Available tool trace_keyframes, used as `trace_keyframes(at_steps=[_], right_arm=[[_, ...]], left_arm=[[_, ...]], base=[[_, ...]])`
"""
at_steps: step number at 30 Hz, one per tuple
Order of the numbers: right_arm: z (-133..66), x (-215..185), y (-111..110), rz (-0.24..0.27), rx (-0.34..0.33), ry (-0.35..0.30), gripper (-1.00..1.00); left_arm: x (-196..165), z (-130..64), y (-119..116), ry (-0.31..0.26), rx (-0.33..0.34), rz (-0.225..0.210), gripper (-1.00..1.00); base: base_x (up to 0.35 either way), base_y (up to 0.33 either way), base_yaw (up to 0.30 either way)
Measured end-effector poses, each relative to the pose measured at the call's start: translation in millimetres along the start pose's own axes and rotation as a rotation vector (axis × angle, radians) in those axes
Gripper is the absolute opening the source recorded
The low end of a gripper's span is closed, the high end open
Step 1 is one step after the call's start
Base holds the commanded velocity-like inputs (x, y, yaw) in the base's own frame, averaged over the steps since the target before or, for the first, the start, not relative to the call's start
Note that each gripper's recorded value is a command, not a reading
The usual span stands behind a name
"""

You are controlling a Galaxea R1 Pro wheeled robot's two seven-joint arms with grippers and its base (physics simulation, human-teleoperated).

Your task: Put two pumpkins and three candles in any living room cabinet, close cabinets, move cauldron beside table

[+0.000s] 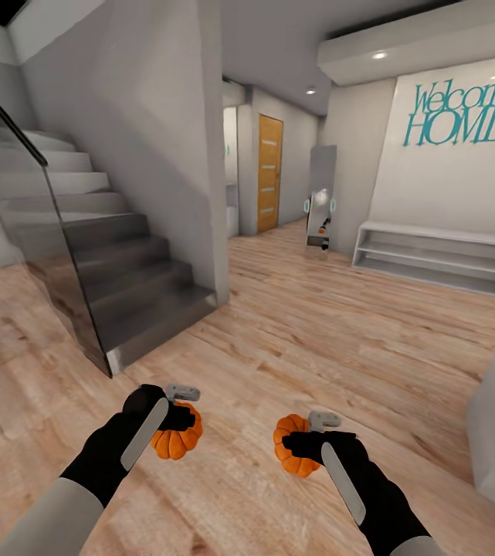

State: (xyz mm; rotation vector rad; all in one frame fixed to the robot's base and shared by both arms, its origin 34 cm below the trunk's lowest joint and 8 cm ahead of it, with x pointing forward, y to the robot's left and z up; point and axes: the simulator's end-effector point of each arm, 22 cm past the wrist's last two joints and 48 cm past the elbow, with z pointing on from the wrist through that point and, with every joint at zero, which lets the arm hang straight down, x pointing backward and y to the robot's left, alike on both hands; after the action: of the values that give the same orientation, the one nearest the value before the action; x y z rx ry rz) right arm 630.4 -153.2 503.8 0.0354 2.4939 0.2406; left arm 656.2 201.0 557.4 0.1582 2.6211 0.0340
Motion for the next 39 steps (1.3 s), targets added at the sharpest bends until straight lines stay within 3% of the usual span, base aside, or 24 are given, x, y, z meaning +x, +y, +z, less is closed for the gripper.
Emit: trace_keyframes(at_steps=[39], right_arm=[[-39.0,-41.6,11.5,0.007,0.002,0.048,-1.0]], left_arm=[[-38.0,-42.5,4.6,0.048,0.006,-0.001,-1.0]], base=[[0.0,0.0,0.2]])
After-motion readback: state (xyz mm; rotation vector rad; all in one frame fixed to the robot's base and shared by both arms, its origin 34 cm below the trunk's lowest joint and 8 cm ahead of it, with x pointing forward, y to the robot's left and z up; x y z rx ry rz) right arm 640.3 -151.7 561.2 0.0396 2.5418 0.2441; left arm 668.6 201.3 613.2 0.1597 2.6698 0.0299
